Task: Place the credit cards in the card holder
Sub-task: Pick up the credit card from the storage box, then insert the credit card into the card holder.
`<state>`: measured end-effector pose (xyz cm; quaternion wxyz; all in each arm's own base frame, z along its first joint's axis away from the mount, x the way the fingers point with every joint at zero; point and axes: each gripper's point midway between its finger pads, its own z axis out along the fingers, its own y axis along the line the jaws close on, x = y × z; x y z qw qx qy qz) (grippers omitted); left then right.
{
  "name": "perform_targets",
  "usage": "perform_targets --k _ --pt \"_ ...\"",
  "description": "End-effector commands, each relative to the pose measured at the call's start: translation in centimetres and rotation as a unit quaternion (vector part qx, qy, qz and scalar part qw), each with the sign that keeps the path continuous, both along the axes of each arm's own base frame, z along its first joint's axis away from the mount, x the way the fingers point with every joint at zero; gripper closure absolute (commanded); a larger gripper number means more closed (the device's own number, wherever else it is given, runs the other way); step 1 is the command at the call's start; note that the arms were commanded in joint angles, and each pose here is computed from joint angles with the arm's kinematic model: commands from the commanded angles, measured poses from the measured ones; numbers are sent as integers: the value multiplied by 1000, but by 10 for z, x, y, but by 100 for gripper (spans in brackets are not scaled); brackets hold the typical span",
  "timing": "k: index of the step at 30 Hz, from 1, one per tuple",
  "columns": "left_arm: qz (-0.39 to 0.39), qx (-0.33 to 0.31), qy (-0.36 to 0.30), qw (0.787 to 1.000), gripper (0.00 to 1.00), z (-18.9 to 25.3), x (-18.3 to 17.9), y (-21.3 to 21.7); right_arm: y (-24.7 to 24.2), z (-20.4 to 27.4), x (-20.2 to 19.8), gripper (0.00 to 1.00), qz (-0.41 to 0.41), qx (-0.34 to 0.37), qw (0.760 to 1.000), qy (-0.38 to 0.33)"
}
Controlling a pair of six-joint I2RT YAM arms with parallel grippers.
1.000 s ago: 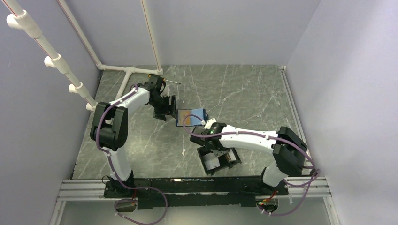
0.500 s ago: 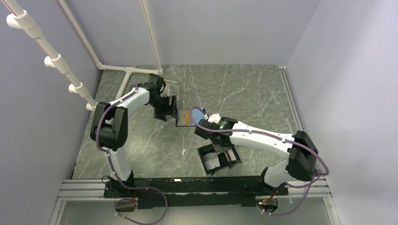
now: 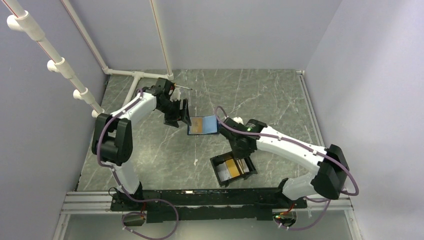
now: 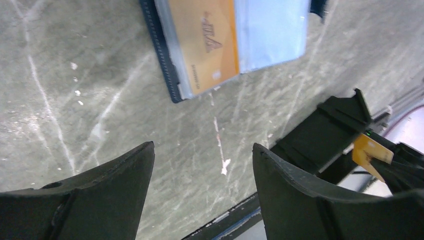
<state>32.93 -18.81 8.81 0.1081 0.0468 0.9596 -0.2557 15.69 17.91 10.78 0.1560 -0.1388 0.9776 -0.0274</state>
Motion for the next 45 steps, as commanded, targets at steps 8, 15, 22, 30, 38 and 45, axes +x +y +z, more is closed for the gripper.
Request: perform_targets --k 8,15,22,30,38,45 --pt "-72 -271 -99 955 20 135 -21 -53 59 113 49 100 10 357 930 -89" --pt "-110 -417 -149 890 19 197 -32 -70 91 168 97 100 30 568 814 -116" --pt "-88 -453 -126 878 18 192 -31 -73 113 210 118 100 63 642 752 -139" --pt "-97 -489 -121 858 34 200 -29 -75 126 206 133 100 60 671 728 -123" --pt "-109 -499 -111 852 70 195 -24 -79 133 203 146 100 53 678 723 -124" --pt "-66 -416 -73 904 100 154 4 -63 126 148 177 68 18 577 808 -119"
